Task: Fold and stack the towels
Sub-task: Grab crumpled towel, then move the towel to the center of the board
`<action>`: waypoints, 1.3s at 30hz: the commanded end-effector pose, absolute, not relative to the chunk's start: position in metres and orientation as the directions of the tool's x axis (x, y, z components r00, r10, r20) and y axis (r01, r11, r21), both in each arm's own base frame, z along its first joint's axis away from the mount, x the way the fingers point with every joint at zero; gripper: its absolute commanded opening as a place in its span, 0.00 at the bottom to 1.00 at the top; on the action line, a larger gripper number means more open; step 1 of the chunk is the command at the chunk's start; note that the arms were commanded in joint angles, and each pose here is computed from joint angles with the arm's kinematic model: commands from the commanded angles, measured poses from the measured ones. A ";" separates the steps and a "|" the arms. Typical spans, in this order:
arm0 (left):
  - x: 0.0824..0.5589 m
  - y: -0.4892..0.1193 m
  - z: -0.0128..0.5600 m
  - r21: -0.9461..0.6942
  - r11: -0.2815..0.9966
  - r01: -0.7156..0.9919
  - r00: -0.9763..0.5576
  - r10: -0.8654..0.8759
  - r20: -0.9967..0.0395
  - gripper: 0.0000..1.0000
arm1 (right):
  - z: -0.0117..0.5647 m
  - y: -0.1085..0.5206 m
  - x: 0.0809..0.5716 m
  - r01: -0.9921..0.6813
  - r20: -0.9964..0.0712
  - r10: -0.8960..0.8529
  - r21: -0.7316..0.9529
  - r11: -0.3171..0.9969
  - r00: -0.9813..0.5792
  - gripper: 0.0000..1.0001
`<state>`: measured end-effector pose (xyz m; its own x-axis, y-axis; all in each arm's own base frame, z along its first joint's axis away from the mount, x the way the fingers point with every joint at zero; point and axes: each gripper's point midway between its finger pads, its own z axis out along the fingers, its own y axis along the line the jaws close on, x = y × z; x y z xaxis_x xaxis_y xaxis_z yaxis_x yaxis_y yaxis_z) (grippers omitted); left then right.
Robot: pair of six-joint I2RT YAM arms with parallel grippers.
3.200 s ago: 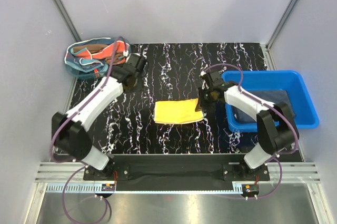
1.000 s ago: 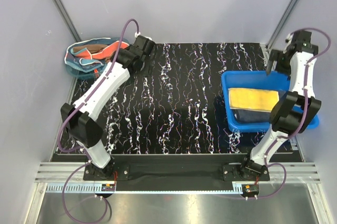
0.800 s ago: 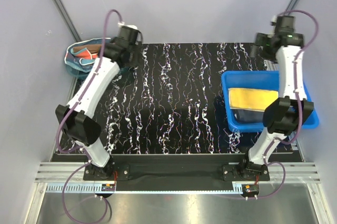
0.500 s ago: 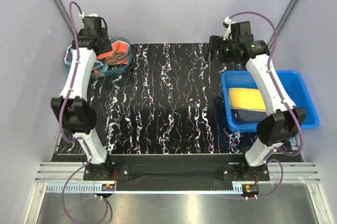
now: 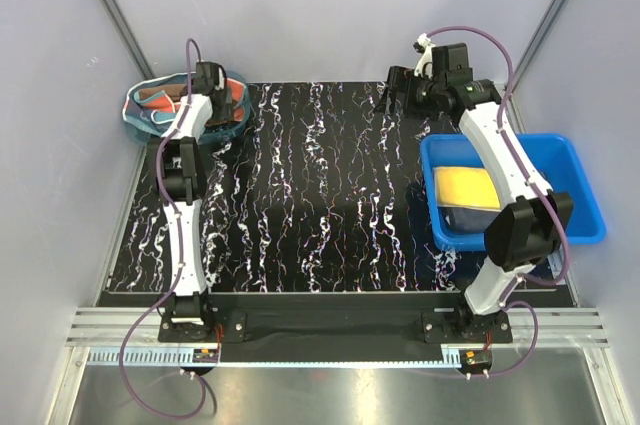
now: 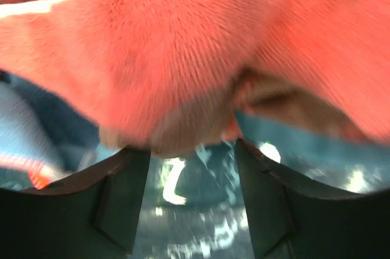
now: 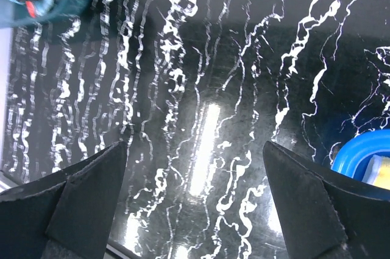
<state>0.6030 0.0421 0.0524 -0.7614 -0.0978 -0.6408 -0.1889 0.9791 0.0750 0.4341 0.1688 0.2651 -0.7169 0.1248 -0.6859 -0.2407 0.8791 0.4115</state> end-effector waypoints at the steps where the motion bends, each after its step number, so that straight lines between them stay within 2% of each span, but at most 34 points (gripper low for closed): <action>1: 0.645 0.057 0.109 0.037 0.978 -0.204 -0.597 -0.094 -0.797 0.58 | 0.273 0.172 0.444 -0.290 -0.714 0.085 0.386 0.876 -0.695 1.00; 2: 0.648 0.057 0.114 0.035 0.980 -0.198 -0.586 -0.089 -0.806 0.35 | 0.269 0.173 0.444 -0.286 -0.702 0.075 0.383 0.878 -0.708 1.00; 5: 0.655 0.052 0.141 0.009 0.984 -0.180 -0.527 -0.089 -0.845 0.12 | 0.261 0.172 0.448 -0.281 -0.692 0.063 0.372 0.885 -0.719 1.00; 6: 0.655 0.049 0.152 0.000 0.985 -0.170 -0.512 -0.088 -0.854 0.00 | 0.260 0.173 0.449 -0.281 -0.692 0.063 0.373 0.884 -0.720 1.00; 11: 0.639 0.023 0.259 -0.079 0.993 -0.086 -0.364 -0.105 -0.926 0.00 | 0.262 0.177 0.449 -0.292 -0.687 0.063 0.388 0.874 -0.724 1.00; 12: 0.627 0.010 0.306 -0.083 0.995 -0.052 -0.288 -0.095 -0.953 0.00 | 0.261 0.177 0.448 -0.294 -0.685 0.059 0.387 0.874 -0.726 1.00; 14: 0.610 -0.016 0.347 -0.080 0.997 -0.005 -0.224 -0.079 -0.971 0.00 | 0.264 0.179 0.443 -0.318 -0.688 0.044 0.390 0.864 -0.725 1.00; 15: 0.591 -0.026 0.390 -0.075 0.997 0.024 -0.147 -0.071 -0.987 0.00 | 0.266 0.180 0.441 -0.327 -0.689 0.041 0.395 0.858 -0.724 1.00; 18: 0.546 -0.065 0.445 -0.042 0.995 0.087 -0.073 -0.036 -0.997 0.00 | 0.275 0.183 0.438 -0.336 -0.705 0.068 0.418 0.844 -0.706 1.00; 23: 0.465 -0.142 0.466 -0.078 0.968 0.240 -0.080 -0.060 -0.995 0.00 | 0.292 0.182 0.427 -0.336 -0.729 0.109 0.436 0.835 -0.676 1.00; 27: 0.409 -0.179 0.417 -0.186 0.920 0.343 -0.231 -0.109 -0.967 0.00 | 0.290 0.175 0.415 -0.317 -0.735 0.122 0.428 0.846 -0.667 1.00; 30: 0.376 -0.190 0.349 -0.262 0.903 0.340 -0.386 -0.120 -0.915 0.02 | 0.277 0.172 0.405 -0.321 -0.721 0.095 0.418 0.850 -0.687 1.00; 31: 0.359 -0.193 0.307 -0.311 0.894 0.322 -0.473 -0.132 -0.871 0.02 | 0.271 0.170 0.401 -0.310 -0.707 0.088 0.414 0.856 -0.701 1.00; 33: 0.347 -0.197 0.269 -0.363 0.880 0.307 -0.531 -0.159 -0.832 0.04 | 0.257 0.165 0.399 -0.278 -0.684 0.085 0.402 0.872 -0.725 1.00; 34: 0.333 -0.193 0.220 -0.402 0.885 0.235 -0.616 -0.184 -0.766 0.05 | 0.250 0.165 0.399 -0.270 -0.671 0.082 0.403 0.875 -0.737 1.00; 36: 0.322 -0.191 0.190 -0.439 0.881 0.178 -0.658 -0.225 -0.719 0.07 | 0.240 0.165 0.399 -0.248 -0.648 0.087 0.407 0.879 -0.756 1.00; 37: 0.311 -0.184 0.160 -0.445 0.890 0.098 -0.702 -0.255 -0.665 0.08 | 0.230 0.167 0.401 -0.243 -0.631 0.082 0.411 0.879 -0.772 1.00; 38: 0.303 -0.176 0.143 -0.430 0.902 0.042 -0.730 -0.266 -0.630 0.09 | 0.223 0.169 0.402 -0.233 -0.617 0.083 0.413 0.881 -0.782 1.00; 39: 0.304 -0.158 0.133 -0.377 0.925 -0.042 -0.712 -0.293 -0.639 0.13 | 0.216 0.171 0.401 -0.227 -0.606 0.076 0.407 0.885 -0.792 0.98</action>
